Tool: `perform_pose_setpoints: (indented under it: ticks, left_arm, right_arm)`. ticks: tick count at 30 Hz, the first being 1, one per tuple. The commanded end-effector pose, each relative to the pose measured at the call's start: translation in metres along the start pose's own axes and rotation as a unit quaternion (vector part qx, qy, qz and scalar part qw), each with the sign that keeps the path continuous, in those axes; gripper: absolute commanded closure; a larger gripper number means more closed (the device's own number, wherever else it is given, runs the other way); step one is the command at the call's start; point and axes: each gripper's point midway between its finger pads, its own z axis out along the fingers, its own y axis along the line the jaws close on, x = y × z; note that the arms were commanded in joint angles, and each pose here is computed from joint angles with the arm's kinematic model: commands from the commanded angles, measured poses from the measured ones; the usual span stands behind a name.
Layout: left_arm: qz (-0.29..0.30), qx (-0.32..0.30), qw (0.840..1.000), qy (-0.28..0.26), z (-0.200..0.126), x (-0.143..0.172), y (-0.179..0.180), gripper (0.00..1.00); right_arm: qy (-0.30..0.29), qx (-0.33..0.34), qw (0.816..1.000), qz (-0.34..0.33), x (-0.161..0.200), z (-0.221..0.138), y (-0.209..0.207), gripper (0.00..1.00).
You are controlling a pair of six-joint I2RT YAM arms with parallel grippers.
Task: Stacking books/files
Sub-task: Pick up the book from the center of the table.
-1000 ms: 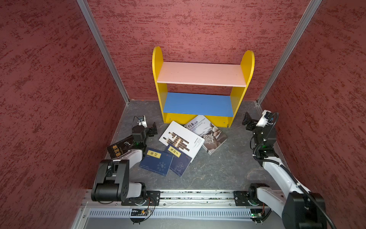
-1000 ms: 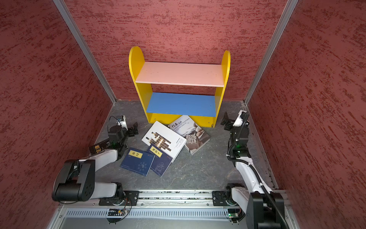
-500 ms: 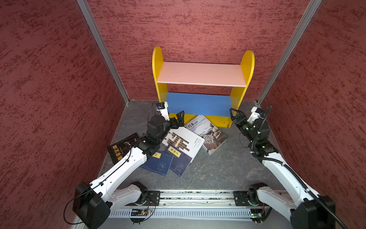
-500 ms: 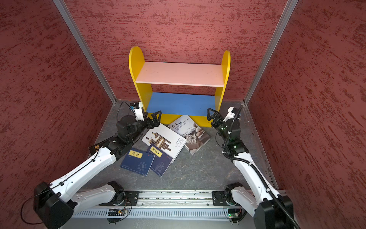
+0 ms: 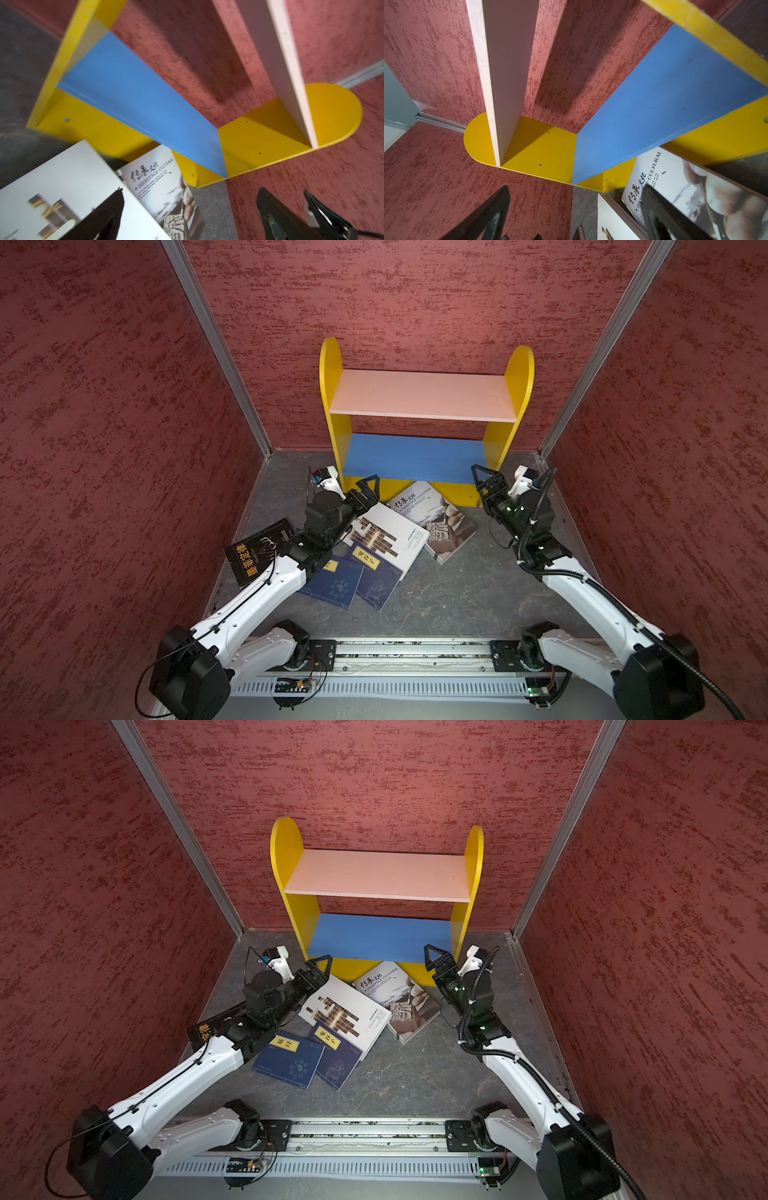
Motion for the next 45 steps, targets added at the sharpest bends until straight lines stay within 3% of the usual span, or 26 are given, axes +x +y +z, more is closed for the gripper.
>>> perform_pose_setpoints:
  ticks: [1, 4, 8, 12, 18, 30, 36, 45]
  left_arm:
    - [-0.107, -0.008, 0.994, -0.009, -0.007, -0.012, 0.015, 0.01]
    - [-0.108, -0.031, 0.993, 0.024, -0.003, -0.017, 0.038, 0.00]
    - [-0.054, -0.123, 0.984, 0.119, -0.006, -0.012, 0.079, 0.01]
    - [0.043, -0.165, 0.965, 0.197, -0.007, 0.004, 0.099, 0.01]
    - [0.075, -0.176, 0.938, 0.289, 0.005, 0.039, 0.128, 0.01]
    - [0.126, -0.154, 0.922, 0.333, 0.028, 0.044, 0.157, 0.01]
    - [0.135, -0.153, 0.917, 0.344, 0.038, 0.042, 0.173, 0.01]
    - [0.124, -0.148, 0.924, 0.332, 0.046, 0.042, 0.183, 0.01]
  right_arm:
    - [-0.018, 0.029, 0.999, 0.021, -0.010, 0.003, -0.015, 0.01]
    - [0.028, 0.093, 0.993, -0.068, -0.002, 0.011, -0.030, 0.01]
    - [0.114, 0.195, 0.960, -0.167, 0.012, 0.012, -0.058, 0.01]
    - [0.192, 0.183, 0.950, -0.165, 0.050, 0.013, -0.071, 0.01]
    - [0.262, 0.187, 0.933, -0.158, 0.116, 0.006, -0.091, 0.01]
    - [0.285, 0.218, 0.925, -0.121, 0.209, -0.019, -0.120, 0.01]
    - [0.284, 0.217, 0.927, -0.116, 0.229, -0.011, -0.137, 0.01]
    - [0.285, 0.198, 0.933, -0.096, 0.246, -0.014, -0.155, 0.01]
